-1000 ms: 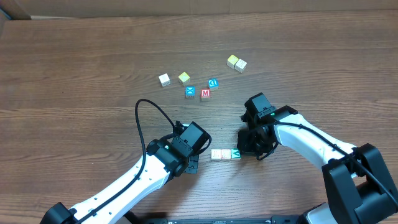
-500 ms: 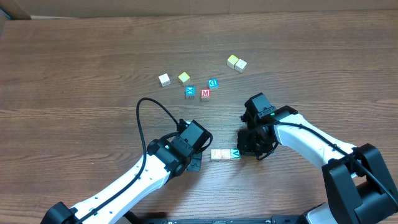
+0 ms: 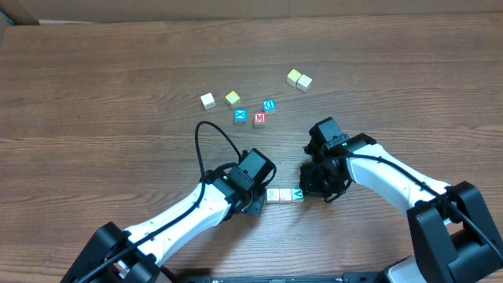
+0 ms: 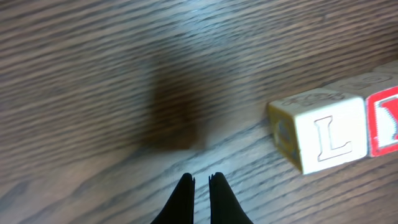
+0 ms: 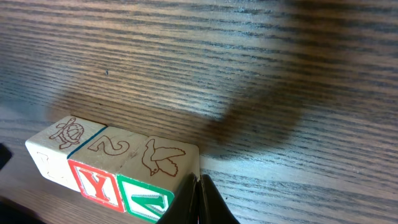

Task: Flip 3 blocks

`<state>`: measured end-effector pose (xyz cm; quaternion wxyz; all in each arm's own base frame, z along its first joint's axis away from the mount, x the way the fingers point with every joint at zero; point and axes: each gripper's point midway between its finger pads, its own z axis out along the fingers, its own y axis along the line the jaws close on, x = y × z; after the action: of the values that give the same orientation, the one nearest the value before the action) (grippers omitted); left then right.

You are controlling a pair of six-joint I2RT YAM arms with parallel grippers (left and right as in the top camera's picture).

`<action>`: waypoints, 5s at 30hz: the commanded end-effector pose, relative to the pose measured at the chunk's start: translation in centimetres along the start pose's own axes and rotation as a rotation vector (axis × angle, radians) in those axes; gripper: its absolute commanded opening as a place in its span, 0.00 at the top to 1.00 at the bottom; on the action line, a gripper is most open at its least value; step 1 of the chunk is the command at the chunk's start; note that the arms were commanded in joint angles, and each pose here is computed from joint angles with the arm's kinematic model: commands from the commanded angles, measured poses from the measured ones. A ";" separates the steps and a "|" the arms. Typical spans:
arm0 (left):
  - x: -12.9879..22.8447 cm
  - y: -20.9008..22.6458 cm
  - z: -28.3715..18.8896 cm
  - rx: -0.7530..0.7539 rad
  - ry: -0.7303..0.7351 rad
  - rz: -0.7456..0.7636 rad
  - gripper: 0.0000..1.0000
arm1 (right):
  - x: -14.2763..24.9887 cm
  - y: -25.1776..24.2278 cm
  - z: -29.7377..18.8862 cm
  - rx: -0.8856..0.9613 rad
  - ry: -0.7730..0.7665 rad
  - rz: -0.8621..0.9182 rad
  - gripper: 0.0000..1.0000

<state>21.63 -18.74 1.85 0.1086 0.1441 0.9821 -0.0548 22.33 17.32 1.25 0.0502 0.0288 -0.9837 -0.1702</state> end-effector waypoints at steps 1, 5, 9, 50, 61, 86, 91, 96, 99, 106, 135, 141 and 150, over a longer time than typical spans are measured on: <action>0.0 -0.4 0.4 0.030 0.006 0.045 0.96 | 0.0 0.3 -0.3 -0.010 -0.011 -0.015 0.96; -0.3 -1.5 0.3 0.086 -0.006 0.083 0.96 | 0.0 0.3 -0.3 -0.010 -0.011 0.000 0.96; -0.5 -1.7 0.3 0.094 -0.014 0.086 0.96 | 0.0 0.3 -0.3 -0.011 -0.012 0.000 0.96; -0.7 -3.3 2.3 0.165 0.033 -0.198 0.96 | 0.0 0.3 -0.3 -0.010 -0.011 0.015 0.96; -1.0 -3.5 2.3 0.177 0.022 -0.200 0.96 | 0.0 0.3 -0.3 -0.011 -0.011 0.026 0.96; 0.0 -4.4 2.1 0.217 0.105 -0.414 0.96 | -0.8 0.7 -0.3 -0.022 -0.043 -0.097 0.96; 0.1 -4.3 2.1 0.213 0.110 -0.447 0.96 | -0.8 0.9 -0.2 -0.027 -0.047 -0.125 0.96; 0.0 -4.2 2.2 0.206 0.112 -0.503 0.96 | -0.9 1.6 -0.1 -0.033 -0.057 -0.153 0.96; 0.0 -4.2 2.2 0.205 0.112 -0.509 0.96 | -0.8 2.1 0.1 -0.036 -0.060 -0.173 0.96; 0.1 -4.2 2.2 0.204 0.117 -0.517 0.96 | -1.0 2.6 0.3 -0.038 -0.071 -0.186 0.96; 0.4 -4.8 2.1 0.204 0.129 -0.590 0.96 | -1.7 2.2 1.7 -0.028 -0.069 -0.179 0.96; 0.4 -4.8 2.1 0.205 0.132 -0.605 0.96 | -2.1 2.1 1.7 -0.021 -0.086 -0.165 0.96; 0.3 -5.1 2.0 0.220 0.142 -0.640 0.96 | -2.3 2.1 2.0 -0.021 -0.085 -0.165 0.96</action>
<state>20.75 -22.83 0.25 0.0169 -0.1503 0.9747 -0.1647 25.50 18.46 0.21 -0.0278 0.0903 -0.9830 -0.1572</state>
